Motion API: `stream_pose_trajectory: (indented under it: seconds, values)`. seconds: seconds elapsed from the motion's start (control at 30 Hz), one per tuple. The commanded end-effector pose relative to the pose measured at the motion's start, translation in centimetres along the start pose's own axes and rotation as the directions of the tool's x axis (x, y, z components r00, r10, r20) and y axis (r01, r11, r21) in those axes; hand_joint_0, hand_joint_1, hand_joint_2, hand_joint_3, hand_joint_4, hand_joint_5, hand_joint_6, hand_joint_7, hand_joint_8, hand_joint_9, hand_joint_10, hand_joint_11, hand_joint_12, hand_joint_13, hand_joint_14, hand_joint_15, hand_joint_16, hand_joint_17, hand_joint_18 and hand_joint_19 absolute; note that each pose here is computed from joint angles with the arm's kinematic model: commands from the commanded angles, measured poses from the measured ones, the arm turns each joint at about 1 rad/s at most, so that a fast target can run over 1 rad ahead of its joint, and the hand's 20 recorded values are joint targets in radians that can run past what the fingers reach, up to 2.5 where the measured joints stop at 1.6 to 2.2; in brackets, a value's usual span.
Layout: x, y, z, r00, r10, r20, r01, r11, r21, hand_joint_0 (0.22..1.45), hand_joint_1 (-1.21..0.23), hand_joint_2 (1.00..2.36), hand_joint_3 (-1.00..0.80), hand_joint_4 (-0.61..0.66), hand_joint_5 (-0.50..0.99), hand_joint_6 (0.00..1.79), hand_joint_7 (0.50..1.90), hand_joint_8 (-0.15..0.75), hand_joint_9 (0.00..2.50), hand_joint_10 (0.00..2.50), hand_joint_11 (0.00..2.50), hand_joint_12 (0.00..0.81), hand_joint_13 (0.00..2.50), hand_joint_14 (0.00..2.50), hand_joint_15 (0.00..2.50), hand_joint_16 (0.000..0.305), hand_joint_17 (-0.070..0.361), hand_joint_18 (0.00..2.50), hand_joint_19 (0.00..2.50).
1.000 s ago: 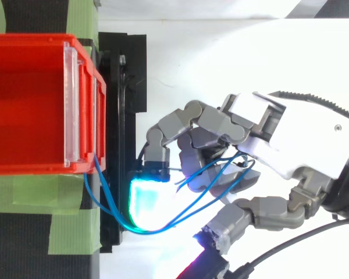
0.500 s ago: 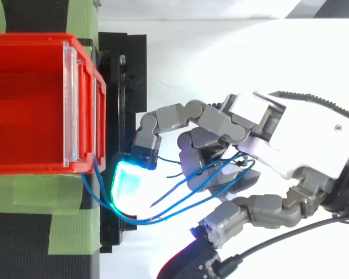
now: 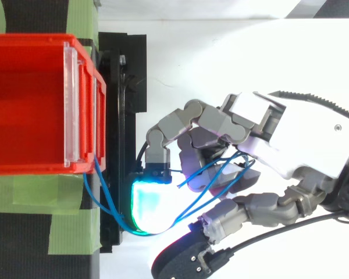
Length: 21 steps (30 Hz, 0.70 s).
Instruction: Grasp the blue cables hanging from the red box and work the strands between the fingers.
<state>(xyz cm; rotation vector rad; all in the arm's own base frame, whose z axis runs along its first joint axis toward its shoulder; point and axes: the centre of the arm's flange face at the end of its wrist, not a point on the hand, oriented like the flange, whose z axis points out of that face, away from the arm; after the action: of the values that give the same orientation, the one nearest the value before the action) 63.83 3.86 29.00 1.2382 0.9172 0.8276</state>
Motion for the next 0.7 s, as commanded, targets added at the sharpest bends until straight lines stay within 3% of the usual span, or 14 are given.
stream_pose_trajectory:
  seconds: [0.0, 0.13, 0.17, 0.23, 0.27, 0.4, 0.67]
  values:
    - [0.01, 0.0, 0.0, 1.0, 0.0, 0.0, 0.0, 1.0, 0.0, 0.91, -0.72, 1.01, -0.83, 0.22, -0.28, 1.2, 0.96, 0.376, 0.67, 2.5, 2.46, 0.418, 1.0, 2.5, 1.32, 0.045, 0.102, 1.37, 1.28]
    - [0.01, 0.0, 0.0, 1.0, -0.003, 0.0, 0.003, 1.0, 0.0, 0.85, -0.6, 1.01, -0.82, 0.24, -0.17, 1.11, 1.0, 0.376, 0.67, 2.5, 2.46, 0.418, 1.0, 2.5, 1.32, 0.045, 0.102, 1.37, 1.28]
    - [0.01, 0.0, 0.0, 1.0, -0.006, 0.0, 0.006, 1.0, 0.0, 0.83, -0.54, 1.0, -0.83, 0.24, -0.08, 0.97, 1.09, 0.376, 0.67, 2.5, 2.46, 0.418, 1.0, 2.5, 1.32, 0.045, 0.102, 1.37, 1.28]
    - [0.01, 0.0, 0.0, 0.9999, -0.011, 0.0, 0.011, 0.9999, 0.0, 0.81, -0.48, 1.0, -0.85, 0.26, -0.01, 0.85, 1.14, 0.376, 0.67, 2.5, 2.46, 0.418, 1.0, 2.5, 1.32, 0.045, 0.102, 1.37, 1.28]
    - [0.01, 0.0, 0.0, 0.9999, -0.014, 0.0, 0.014, 0.9999, 0.0, 0.81, -0.44, 1.01, -0.87, 0.26, 0.13, 0.58, 1.27, 0.376, 0.67, 2.5, 2.46, 0.418, 1.0, 2.5, 1.32, 0.045, 0.102, 1.37, 1.28]
    - [0.01, 0.0, 0.0, 0.9999, -0.015, 0.0, 0.015, 0.9999, 0.0, 0.8, -0.41, 1.0, -0.89, 0.29, 0.26, 0.35, 1.36, 0.376, 0.67, 2.5, 2.46, 0.418, 1.0, 2.5, 1.32, 0.045, 0.102, 1.37, 1.28]
    - [0.01, 0.0, 0.0, 0.9999, -0.015, 0.0, 0.015, 0.9999, 0.0, 0.82, -0.48, 1.0, -0.89, 0.29, 0.35, 0.28, 1.41, 0.376, 0.67, 2.5, 2.46, 0.418, 1.0, 2.5, 1.32, 0.045, 0.102, 1.37, 1.28]
